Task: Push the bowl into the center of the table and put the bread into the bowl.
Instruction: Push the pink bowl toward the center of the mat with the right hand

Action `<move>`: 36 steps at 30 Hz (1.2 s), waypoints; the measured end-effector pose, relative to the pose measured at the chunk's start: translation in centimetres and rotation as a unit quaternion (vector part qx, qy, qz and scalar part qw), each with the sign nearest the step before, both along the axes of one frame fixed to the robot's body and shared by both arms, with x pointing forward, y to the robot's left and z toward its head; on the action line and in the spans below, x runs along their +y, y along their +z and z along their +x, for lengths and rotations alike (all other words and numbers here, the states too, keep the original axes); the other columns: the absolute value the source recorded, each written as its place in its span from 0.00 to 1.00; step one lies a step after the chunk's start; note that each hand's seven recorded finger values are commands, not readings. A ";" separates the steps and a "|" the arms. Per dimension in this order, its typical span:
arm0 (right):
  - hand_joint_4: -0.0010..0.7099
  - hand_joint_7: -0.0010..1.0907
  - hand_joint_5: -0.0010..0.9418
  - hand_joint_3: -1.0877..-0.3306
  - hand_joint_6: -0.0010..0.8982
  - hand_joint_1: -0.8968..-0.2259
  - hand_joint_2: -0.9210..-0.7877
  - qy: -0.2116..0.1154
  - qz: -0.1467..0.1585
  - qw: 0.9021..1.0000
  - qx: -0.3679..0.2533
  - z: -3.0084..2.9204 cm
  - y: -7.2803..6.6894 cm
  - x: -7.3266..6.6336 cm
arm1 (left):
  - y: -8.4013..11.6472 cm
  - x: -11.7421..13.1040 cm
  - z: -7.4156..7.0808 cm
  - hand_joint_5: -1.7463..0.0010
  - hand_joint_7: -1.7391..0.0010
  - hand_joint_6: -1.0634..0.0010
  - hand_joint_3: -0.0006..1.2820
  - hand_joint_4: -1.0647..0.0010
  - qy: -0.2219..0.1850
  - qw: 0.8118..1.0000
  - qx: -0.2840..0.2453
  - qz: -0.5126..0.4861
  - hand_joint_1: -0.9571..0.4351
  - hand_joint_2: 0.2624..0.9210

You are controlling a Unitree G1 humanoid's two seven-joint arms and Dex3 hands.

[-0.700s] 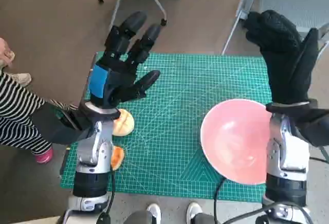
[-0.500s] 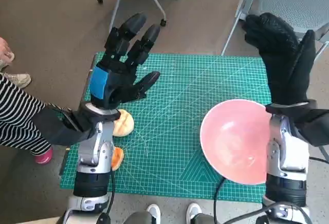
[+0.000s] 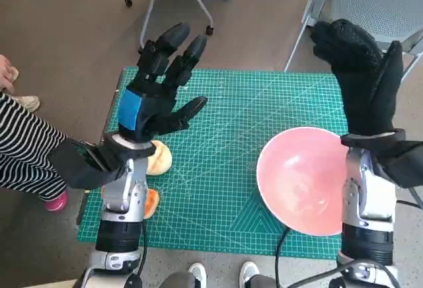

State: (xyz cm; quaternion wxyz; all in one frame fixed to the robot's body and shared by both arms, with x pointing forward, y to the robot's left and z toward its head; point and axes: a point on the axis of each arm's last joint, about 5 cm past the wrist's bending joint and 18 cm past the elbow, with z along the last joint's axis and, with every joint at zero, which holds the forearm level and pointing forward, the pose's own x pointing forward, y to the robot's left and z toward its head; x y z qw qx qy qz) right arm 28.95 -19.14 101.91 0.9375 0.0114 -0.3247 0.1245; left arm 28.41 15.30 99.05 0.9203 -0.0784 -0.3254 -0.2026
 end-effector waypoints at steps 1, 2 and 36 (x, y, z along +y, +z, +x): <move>0.31 0.48 0.00 0.58 0.14 0.33 0.00 0.000 0.000 1.000 0.000 0.01 0.0 0.0 | 0.0 0.0 0.0 0.99 0.66 1.00 0.30 0.76 0.000 1.000 0.000 0.000 0.59 0.90; 0.31 0.48 0.00 0.58 0.14 0.32 0.00 0.000 0.000 1.000 0.001 0.01 0.0 0.0 | 0.0 0.0 0.0 0.99 0.66 1.00 0.30 0.76 0.000 1.000 0.000 0.000 0.59 0.90; 0.24 0.52 0.01 0.39 0.01 0.35 0.00 -0.234 0.000 0.972 0.019 -5.69 -6.4 -7.8 | 0.1 0.2 0.1 0.99 0.66 1.00 0.26 0.76 0.004 1.000 0.002 -0.003 0.58 0.93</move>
